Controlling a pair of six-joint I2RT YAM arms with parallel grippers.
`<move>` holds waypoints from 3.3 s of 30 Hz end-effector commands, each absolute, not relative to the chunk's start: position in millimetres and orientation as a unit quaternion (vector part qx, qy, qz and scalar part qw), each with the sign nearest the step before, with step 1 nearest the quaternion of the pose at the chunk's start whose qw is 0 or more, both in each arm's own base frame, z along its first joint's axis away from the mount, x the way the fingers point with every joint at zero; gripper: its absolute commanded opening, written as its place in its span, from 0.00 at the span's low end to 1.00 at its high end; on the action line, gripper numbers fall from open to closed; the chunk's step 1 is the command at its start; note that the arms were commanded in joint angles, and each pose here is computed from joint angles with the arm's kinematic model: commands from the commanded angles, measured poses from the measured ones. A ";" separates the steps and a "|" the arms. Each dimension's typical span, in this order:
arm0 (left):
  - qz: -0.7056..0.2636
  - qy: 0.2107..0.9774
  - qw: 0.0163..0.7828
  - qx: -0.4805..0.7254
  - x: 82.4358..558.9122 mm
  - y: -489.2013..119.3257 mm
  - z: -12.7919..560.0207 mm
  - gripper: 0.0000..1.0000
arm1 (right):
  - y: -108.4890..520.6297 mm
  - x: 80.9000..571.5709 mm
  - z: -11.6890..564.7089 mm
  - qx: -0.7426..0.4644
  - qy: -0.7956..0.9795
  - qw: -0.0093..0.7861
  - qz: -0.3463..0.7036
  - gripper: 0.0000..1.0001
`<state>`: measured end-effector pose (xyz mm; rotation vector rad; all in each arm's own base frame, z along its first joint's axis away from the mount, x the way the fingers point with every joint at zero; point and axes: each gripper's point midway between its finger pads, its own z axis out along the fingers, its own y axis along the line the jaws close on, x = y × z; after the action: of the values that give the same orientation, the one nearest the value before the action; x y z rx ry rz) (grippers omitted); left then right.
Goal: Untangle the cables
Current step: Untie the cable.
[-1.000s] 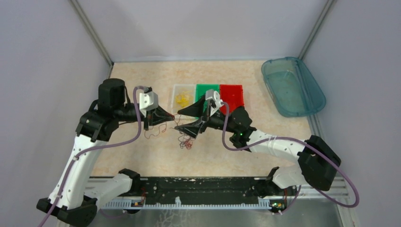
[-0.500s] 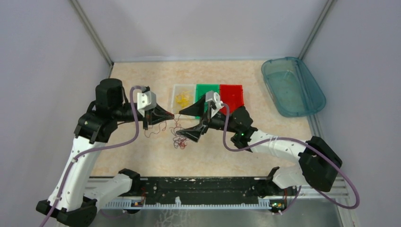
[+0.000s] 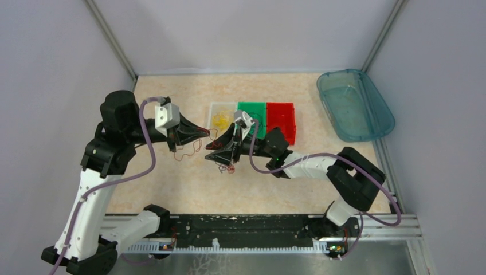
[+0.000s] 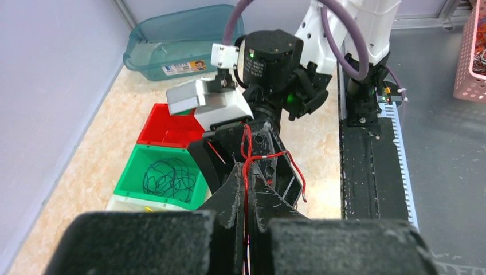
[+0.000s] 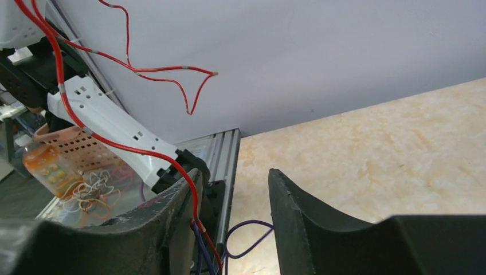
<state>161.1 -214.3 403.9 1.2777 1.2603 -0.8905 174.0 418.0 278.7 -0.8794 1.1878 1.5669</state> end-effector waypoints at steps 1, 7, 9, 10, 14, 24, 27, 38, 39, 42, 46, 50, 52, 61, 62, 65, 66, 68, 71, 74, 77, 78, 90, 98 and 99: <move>-0.370 0.501 0.574 0.531 158.0 -214.7 432.8 0.00 | 419.9 160.9 292.2 -0.354 0.446 0.476 0.670 0.45; -0.332 0.468 0.642 0.509 167.9 -210.5 471.9 0.00 | 415.3 155.7 248.2 -0.341 0.483 0.460 0.662 0.36; -0.320 0.454 0.666 0.497 170.3 -208.2 488.9 0.00 | 414.1 151.7 240.6 -0.339 0.488 0.455 0.663 0.36; -0.313 0.448 0.677 0.493 171.7 -207.2 496.8 0.00 | 417.4 151.1 223.9 -0.340 0.503 0.443 0.660 0.36; -0.294 0.426 0.709 0.480 173.5 -203.1 525.0 0.00 | 421.9 146.1 200.8 -0.343 0.522 0.426 0.654 0.35; -0.226 0.357 0.785 0.454 167.9 -186.3 591.1 0.00 | 414.7 142.9 157.4 -0.336 0.559 0.408 0.639 0.30; -0.194 0.332 0.814 0.436 166.6 -177.4 613.7 0.00 | 410.0 142.8 142.9 -0.332 0.575 0.405 0.628 0.31; -0.232 0.367 0.777 0.455 170.1 -187.9 583.1 0.00 | 396.7 153.6 193.1 -0.342 0.554 0.475 0.592 0.77; -0.241 0.378 0.770 0.454 171.8 -189.4 574.0 0.00 | 396.0 156.1 206.5 -0.349 0.547 0.489 0.583 0.79; -0.257 0.406 0.749 0.456 177.9 -193.4 545.1 0.00 | 392.0 161.6 234.8 -0.363 0.544 0.512 0.557 0.86; -0.276 0.435 0.728 0.453 185.8 -197.9 513.0 0.00 | 382.3 165.5 242.2 -0.386 0.559 0.523 0.515 0.99; -0.299 0.457 0.706 0.452 191.7 -204.1 491.4 0.00 | 368.3 164.8 242.4 -0.381 0.563 0.535 0.502 0.99; -0.304 0.460 0.702 0.450 193.3 -205.5 486.9 0.00 | 367.8 160.1 238.3 -0.388 0.565 0.523 0.506 0.99; -0.300 0.466 0.698 0.453 195.7 -205.5 481.5 0.00 | 358.9 165.0 152.1 -0.405 0.741 0.349 0.407 0.97; -0.300 0.467 0.699 0.452 195.7 -205.4 480.8 0.00 | 351.7 167.6 140.9 -0.393 0.768 0.331 0.382 0.97; -0.301 0.467 0.697 0.453 195.8 -205.9 478.8 0.00 | 336.4 171.2 132.6 -0.388 0.798 0.315 0.337 0.99; -0.303 0.467 0.696 0.454 195.5 -206.4 478.7 0.00 | 334.1 172.4 141.0 -0.389 0.789 0.333 0.340 0.99; -0.309 0.472 0.693 0.450 197.3 -207.5 477.4 0.00 | 329.2 176.5 167.1 -0.386 0.756 0.393 0.353 0.99; -0.322 0.484 0.683 0.443 198.4 -209.3 471.0 0.00 | 318.1 186.5 221.4 -0.355 0.697 0.491 0.382 0.99; -0.341 0.502 0.664 0.437 198.1 -211.9 457.0 0.00 | 308.2 191.6 284.8 -0.320 0.635 0.567 0.414 0.99; -0.359 0.522 0.644 0.429 198.2 -214.1 441.2 0.00 | 308.3 191.7 332.9 -0.310 0.585 0.612 0.432 0.99; -0.365 0.529 0.638 0.424 198.0 -214.5 436.1 0.00 | 310.6 190.5 346.8 -0.311 0.568 0.622 0.440 0.99; -0.436 0.537 0.587 0.420 178.8 -223.9 418.3 0.00 | 355.9 159.5 412.3 -0.324 0.414 0.610 0.593 0.99; -0.447 0.543 0.585 0.404 182.7 -225.9 413.3 0.00 | 401.4 145.7 409.2 -0.354 0.396 0.590 0.609 0.93; -0.447 0.544 0.585 0.404 183.1 -225.8 413.1 0.00 | 404.7 146.5 409.6 -0.352 0.395 0.589 0.611 0.89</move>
<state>187.6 -224.5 406.0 0.9520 1.2941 -1.0163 159.3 396.8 361.0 -0.8311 1.1042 1.3780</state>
